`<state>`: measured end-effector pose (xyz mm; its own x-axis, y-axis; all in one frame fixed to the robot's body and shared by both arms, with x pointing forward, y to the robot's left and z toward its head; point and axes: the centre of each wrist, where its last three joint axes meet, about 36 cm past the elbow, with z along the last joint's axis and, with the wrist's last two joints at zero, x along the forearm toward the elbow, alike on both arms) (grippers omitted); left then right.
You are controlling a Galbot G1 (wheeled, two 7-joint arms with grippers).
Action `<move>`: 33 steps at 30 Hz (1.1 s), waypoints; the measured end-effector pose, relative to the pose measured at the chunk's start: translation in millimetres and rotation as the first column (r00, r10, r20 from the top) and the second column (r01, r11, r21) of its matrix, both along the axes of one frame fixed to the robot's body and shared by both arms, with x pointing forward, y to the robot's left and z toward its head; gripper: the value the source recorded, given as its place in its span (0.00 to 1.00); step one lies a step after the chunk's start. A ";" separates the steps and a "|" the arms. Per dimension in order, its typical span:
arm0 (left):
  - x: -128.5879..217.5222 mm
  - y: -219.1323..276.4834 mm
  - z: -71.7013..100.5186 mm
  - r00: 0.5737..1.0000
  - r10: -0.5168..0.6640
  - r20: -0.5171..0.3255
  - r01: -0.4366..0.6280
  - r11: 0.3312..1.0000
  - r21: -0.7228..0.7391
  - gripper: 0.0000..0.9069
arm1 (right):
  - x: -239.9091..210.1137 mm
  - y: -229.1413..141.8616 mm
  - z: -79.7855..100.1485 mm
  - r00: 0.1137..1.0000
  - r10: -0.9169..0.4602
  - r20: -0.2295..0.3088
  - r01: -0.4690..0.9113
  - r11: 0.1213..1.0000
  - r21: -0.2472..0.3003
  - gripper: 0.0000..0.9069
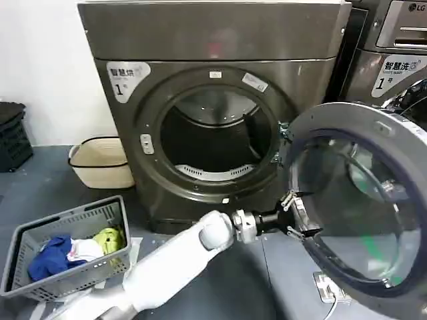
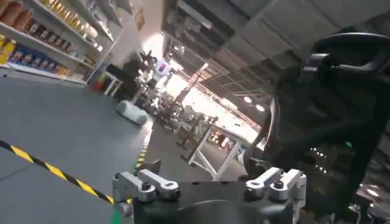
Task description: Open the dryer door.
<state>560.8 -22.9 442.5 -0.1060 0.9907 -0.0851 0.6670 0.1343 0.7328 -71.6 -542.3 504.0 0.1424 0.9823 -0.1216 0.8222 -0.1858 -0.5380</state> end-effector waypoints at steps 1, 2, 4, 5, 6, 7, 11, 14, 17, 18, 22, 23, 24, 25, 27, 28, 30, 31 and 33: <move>2.2 -3.1 1.1 1.000 0.000 0.001 0.000 1.000 0.002 1.00 | 1.6 0.5 0.7 1.000 0.005 0.002 -0.005 1.000 -0.001 1.00; 4.1 -6.1 2.1 1.000 0.000 0.002 0.000 1.000 0.003 1.00 | 2.5 0.8 1.2 1.000 0.009 0.003 -0.009 1.000 -0.002 1.00; 9.3 -12.3 5.6 1.000 0.001 0.006 -0.001 1.000 0.006 1.00 | 4.4 1.3 2.3 1.000 0.020 0.007 -0.020 1.000 -0.006 1.00; 12.2 -14.7 7.0 1.000 0.002 0.007 -0.002 1.000 0.008 1.00 | 5.4 1.6 3.1 1.000 0.024 0.007 -0.024 1.000 -0.007 1.00; 14.6 -17.7 8.4 1.000 0.003 0.007 -0.003 1.000 0.010 1.00 | 5.9 1.8 3.7 1.000 0.028 0.008 -0.027 1.000 -0.008 1.00; 16.7 -20.9 9.3 1.000 0.003 0.006 -0.003 1.000 0.011 1.00 | 6.2 2.0 4.1 1.000 0.029 0.008 -0.029 1.000 -0.009 1.00; 24.4 -29.6 11.9 1.000 0.006 0.001 -0.006 1.000 0.015 1.00 | 8.1 2.6 5.4 0.999 0.035 0.014 -0.035 0.999 -0.013 1.00; 31.9 -35.6 16.9 1.000 0.007 0.005 -0.007 1.000 0.019 1.00 | 9.4 3.0 6.3 0.999 0.039 0.018 -0.039 0.999 -0.016 1.00; 38.2 -38.8 20.1 1.000 0.013 0.008 -0.013 1.000 0.027 1.00 | 11.8 3.7 6.9 0.998 0.052 0.021 -0.051 0.998 -0.026 1.00; 39.8 -40.1 21.6 1.000 0.013 0.011 -0.013 1.000 0.028 1.00 | 13.2 4.2 7.4 0.998 0.058 0.022 -0.057 0.998 -0.029 1.00; 45.4 -44.4 24.4 1.000 0.017 0.011 -0.017 0.999 0.031 1.00 | 15.7 4.9 7.2 0.998 0.066 0.024 -0.065 0.997 -0.032 1.00; 46.5 -44.8 24.7 1.000 0.018 0.011 -0.018 0.999 0.033 1.00 | 15.6 4.9 7.1 0.998 0.065 0.025 -0.065 0.997 -0.031 1.00; 47.8 -45.3 25.1 1.000 0.020 0.012 -0.020 0.999 0.035 1.00 | 15.3 4.8 6.8 0.998 0.064 0.025 -0.064 0.998 -0.031 1.00; 49.2 -45.7 25.7 1.000 0.022 0.013 -0.022 0.999 0.036 1.00 | 14.7 4.5 6.3 0.998 0.062 0.025 -0.062 0.998 -0.029 1.00; 51.4 -46.3 26.3 1.000 0.025 0.013 -0.026 0.999 0.040 1.00 | 13.6 4.1 5.4 0.998 0.060 0.025 -0.059 0.998 -0.027 1.00; 51.9 -46.3 26.1 1.000 0.026 0.012 -0.027 0.999 0.041 1.00 | 13.6 4.1 5.4 0.998 0.060 0.026 -0.059 0.998 -0.027 1.00; 52.2 -46.5 25.9 1.000 0.027 0.011 -0.027 0.999 0.041 1.00 | 14.1 4.3 6.1 0.998 0.063 0.027 -0.062 0.998 -0.029 1.00; 52.3 -46.6 25.7 1.000 0.027 0.011 -0.028 0.999 0.041 1.00 | 14.5 4.5 6.5 0.998 0.064 0.027 -0.063 0.998 -0.029 1.00; 52.6 -46.7 25.3 1.000 0.028 0.010 -0.029 0.999 0.042 1.00 | 14.6 4.7 7.1 0.997 0.065 0.028 -0.065 0.997 -0.030 1.00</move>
<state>613.4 -69.6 467.8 -0.1335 0.9901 -0.0441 0.6567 0.1217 0.7443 -57.0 -537.6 511.1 0.0822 0.9857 -0.1470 0.8480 -0.1466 -0.5093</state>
